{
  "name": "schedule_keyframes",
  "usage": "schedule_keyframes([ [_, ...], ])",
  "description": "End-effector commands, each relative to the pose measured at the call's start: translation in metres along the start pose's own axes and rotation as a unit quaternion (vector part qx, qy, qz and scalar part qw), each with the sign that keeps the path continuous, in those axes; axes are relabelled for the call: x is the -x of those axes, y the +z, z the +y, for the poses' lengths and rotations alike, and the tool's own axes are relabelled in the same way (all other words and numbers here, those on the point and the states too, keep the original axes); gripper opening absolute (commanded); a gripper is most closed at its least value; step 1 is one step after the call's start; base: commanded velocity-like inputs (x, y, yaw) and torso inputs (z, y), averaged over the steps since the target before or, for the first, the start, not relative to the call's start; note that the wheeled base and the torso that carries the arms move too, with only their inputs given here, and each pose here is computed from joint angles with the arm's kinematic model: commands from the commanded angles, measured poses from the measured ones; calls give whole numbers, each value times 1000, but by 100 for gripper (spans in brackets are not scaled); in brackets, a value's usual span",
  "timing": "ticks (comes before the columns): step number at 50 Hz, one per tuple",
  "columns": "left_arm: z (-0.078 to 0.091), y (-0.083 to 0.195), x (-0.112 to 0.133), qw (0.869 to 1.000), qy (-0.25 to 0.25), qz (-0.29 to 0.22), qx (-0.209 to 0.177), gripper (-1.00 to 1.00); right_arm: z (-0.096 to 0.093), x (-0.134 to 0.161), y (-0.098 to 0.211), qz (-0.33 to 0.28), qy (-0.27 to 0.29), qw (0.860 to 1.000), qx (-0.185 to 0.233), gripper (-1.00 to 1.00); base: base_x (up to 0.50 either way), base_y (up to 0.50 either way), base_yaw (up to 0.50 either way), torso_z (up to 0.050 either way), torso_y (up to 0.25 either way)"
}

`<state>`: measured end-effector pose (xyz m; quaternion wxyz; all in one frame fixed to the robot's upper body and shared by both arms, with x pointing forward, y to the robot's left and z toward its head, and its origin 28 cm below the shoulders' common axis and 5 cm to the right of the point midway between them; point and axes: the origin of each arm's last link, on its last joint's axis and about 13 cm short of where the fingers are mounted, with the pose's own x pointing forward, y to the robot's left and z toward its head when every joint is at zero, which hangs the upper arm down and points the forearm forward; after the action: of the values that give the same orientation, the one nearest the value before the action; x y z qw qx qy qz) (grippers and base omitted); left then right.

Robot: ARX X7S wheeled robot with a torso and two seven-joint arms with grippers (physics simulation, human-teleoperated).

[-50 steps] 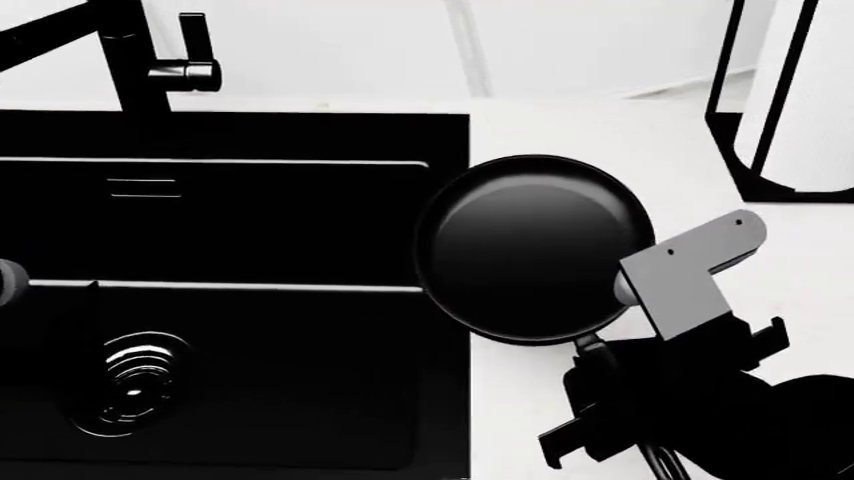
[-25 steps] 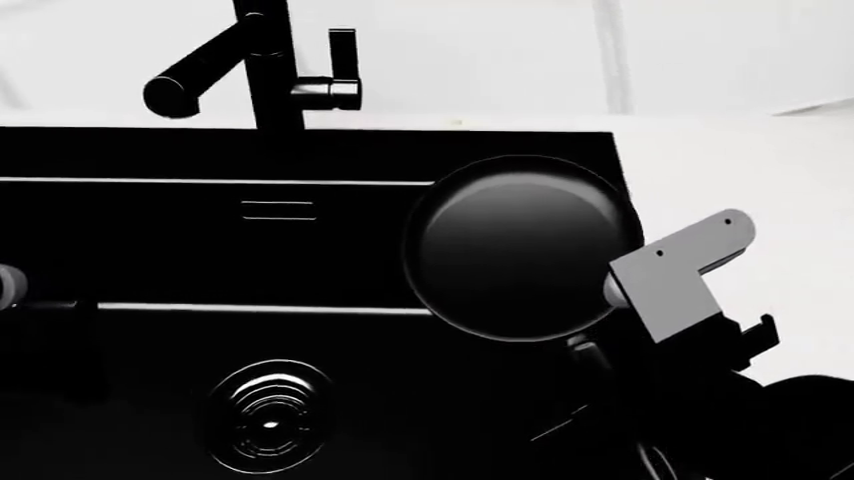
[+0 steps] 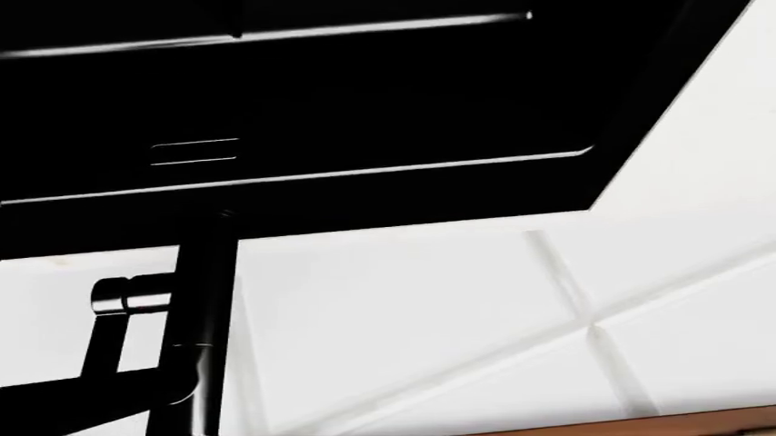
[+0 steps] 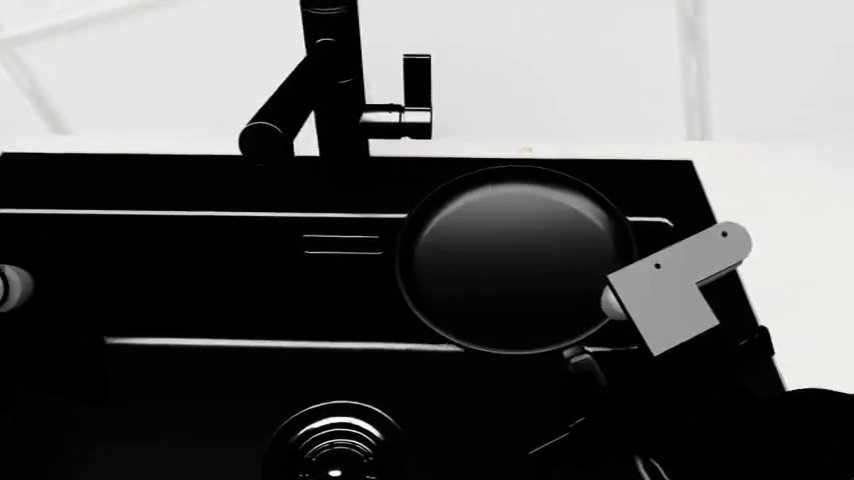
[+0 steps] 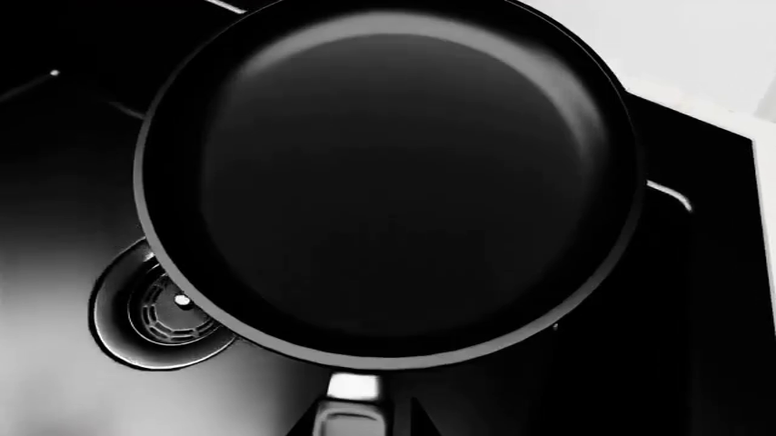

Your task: Pick the pan and sponge and place them into the sink. Then turn on the water.

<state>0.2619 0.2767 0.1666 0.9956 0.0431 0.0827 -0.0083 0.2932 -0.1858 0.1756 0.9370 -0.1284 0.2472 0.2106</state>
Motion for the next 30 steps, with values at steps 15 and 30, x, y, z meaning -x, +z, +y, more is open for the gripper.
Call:
schedule_keyframes([
  [15, 1, 0, 0, 1000, -2, 0, 1, 100, -2, 5, 10, -17, -18, 999, 33, -100, 124, 8, 0, 1, 2],
  [30, 2, -2, 0, 1000, 0, 1, 2, 100, 0, 3, 9, -20, -12, 999, 34, -100, 0, 204, 0, 1, 2],
])
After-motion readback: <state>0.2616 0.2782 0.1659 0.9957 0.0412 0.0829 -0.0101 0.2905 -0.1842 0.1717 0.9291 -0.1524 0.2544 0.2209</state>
